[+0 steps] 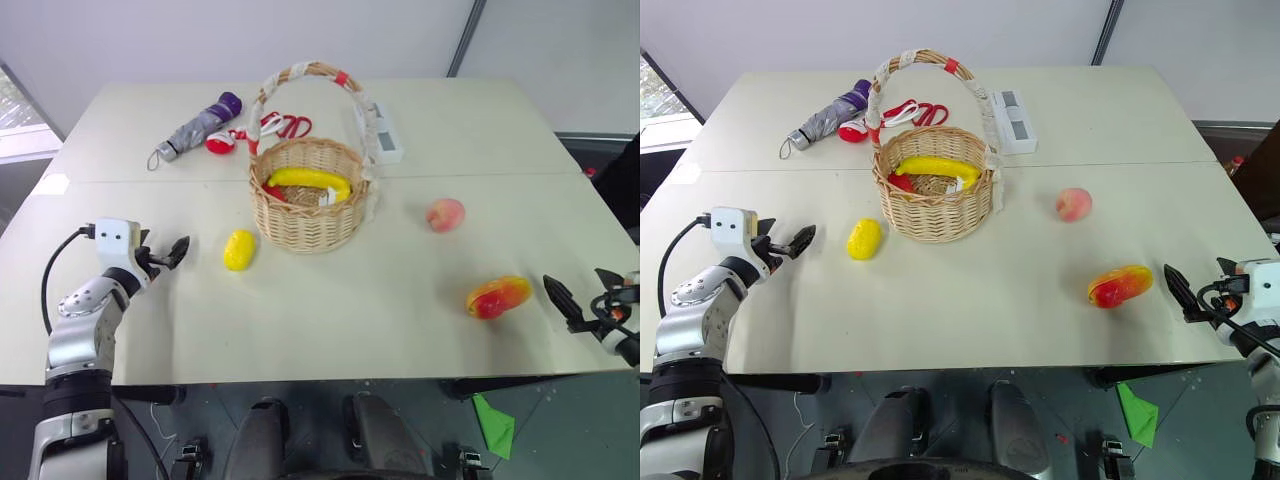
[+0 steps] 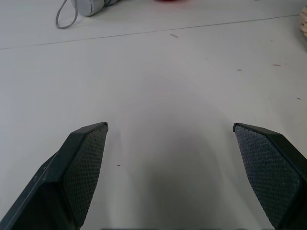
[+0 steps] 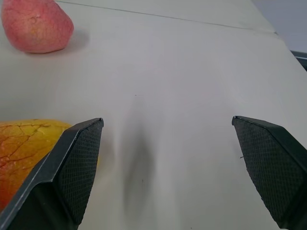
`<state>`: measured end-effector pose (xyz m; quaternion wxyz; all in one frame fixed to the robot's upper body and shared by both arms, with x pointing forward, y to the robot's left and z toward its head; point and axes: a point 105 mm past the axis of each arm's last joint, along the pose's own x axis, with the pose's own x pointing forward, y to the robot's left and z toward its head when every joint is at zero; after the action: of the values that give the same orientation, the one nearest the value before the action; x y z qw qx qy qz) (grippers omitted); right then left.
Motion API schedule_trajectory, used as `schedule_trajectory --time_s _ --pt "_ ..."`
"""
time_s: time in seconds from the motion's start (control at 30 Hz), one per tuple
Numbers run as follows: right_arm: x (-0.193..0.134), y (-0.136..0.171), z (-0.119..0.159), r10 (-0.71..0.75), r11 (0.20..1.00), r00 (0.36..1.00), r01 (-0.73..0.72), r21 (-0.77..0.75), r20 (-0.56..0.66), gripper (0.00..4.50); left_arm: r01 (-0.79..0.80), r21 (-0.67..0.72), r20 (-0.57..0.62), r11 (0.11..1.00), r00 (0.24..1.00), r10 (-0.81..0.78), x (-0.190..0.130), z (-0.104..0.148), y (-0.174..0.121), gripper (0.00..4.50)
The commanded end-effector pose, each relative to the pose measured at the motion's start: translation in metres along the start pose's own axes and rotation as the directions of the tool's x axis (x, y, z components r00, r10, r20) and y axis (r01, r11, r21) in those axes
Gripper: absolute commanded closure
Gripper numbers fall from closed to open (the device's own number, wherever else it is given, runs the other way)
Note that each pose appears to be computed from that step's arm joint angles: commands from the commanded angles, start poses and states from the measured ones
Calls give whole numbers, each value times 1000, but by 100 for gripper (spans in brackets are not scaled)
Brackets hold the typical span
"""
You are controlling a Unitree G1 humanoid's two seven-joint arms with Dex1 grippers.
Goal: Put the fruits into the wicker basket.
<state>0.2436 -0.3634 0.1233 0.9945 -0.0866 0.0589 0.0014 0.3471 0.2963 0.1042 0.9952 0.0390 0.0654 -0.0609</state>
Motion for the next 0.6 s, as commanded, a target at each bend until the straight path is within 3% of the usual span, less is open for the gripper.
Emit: schedule_trajectory --time_s 0.03,0.23,0.3,0.43,0.6 --pt "0 -2 8 -15 1000 999 15 -14 35 1 -18 19 44 1000 999 17 -2 13 3 0" --pt "4 -1 22 -26 999 996 29 -34 86 1 9 -25 57 1000 998 -7 -4 15 0 0" --pt "9 10 38 25 998 992 -19 -55 127 1 4 -53 62 999 998 -1 -6 18 2 0" --pt "17 55 77 225 973 952 -211 -88 206 1 98 -121 112 988 990 -84 -12 40 -5 0" --pt "11 135 98 554 832 813 -536 -141 180 1 309 -169 76 936 951 -300 -22 57 -35 0"
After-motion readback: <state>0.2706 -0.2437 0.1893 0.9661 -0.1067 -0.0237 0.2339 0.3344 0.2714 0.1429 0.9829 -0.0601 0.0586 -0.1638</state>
